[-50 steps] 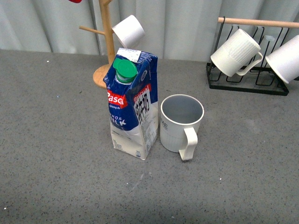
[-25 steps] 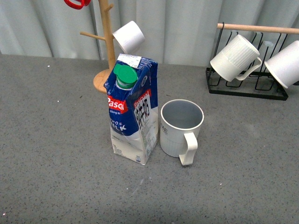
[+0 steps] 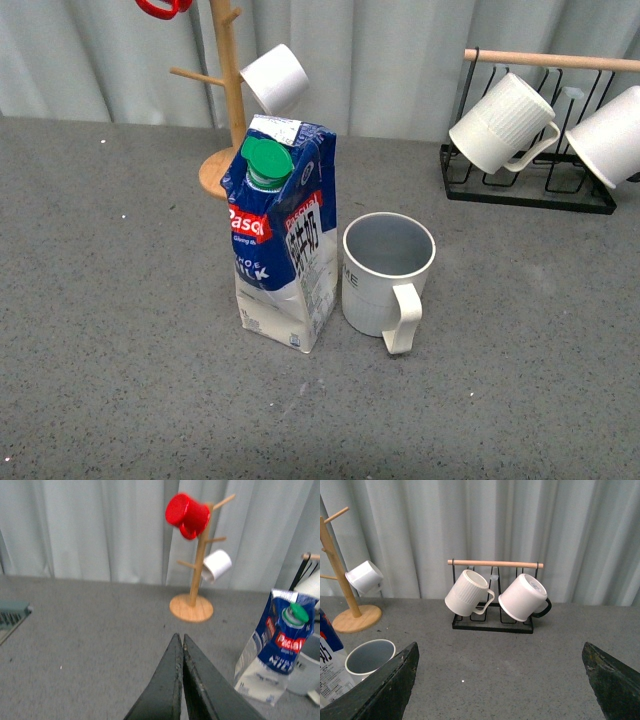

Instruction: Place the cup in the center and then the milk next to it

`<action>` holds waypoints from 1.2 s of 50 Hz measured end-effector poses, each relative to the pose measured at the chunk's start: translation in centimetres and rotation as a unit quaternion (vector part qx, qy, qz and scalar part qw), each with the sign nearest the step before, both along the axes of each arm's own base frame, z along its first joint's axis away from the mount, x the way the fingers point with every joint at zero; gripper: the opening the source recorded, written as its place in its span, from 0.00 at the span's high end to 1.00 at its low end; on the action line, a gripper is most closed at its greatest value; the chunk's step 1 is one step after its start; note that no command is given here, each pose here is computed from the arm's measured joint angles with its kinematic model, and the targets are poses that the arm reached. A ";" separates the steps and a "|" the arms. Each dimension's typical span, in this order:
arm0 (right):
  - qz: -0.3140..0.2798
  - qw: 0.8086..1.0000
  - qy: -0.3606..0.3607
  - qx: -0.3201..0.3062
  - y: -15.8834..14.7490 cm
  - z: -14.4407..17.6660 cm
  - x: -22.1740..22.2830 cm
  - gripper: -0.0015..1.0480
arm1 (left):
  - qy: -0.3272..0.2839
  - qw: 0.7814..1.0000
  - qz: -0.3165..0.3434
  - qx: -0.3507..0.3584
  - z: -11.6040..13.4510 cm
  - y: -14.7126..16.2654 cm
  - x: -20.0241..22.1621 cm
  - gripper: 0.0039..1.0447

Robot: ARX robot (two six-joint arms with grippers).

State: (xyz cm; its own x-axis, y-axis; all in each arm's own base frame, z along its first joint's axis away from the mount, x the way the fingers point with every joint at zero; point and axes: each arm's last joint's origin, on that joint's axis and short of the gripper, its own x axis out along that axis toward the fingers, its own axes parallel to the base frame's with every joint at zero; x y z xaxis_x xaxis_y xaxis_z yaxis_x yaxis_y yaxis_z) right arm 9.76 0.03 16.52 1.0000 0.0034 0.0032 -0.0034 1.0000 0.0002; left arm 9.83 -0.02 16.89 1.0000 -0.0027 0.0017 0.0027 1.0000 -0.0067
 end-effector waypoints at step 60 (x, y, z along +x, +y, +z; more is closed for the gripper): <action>0.000 1.000 0.000 0.000 0.0 0.0 0.0 0.09 | -0.007 1.000 0.000 0.001 0.1 0.0 -0.2 0.06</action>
State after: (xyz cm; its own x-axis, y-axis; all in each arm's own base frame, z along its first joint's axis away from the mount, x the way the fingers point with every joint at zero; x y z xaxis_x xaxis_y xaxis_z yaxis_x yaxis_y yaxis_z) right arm 9.76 0.03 16.52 1.0000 0.0038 0.0032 -0.0038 1.0000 0.0002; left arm 9.68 -0.02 16.98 0.9999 -0.0027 0.0154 0.0027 1.0000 -0.0048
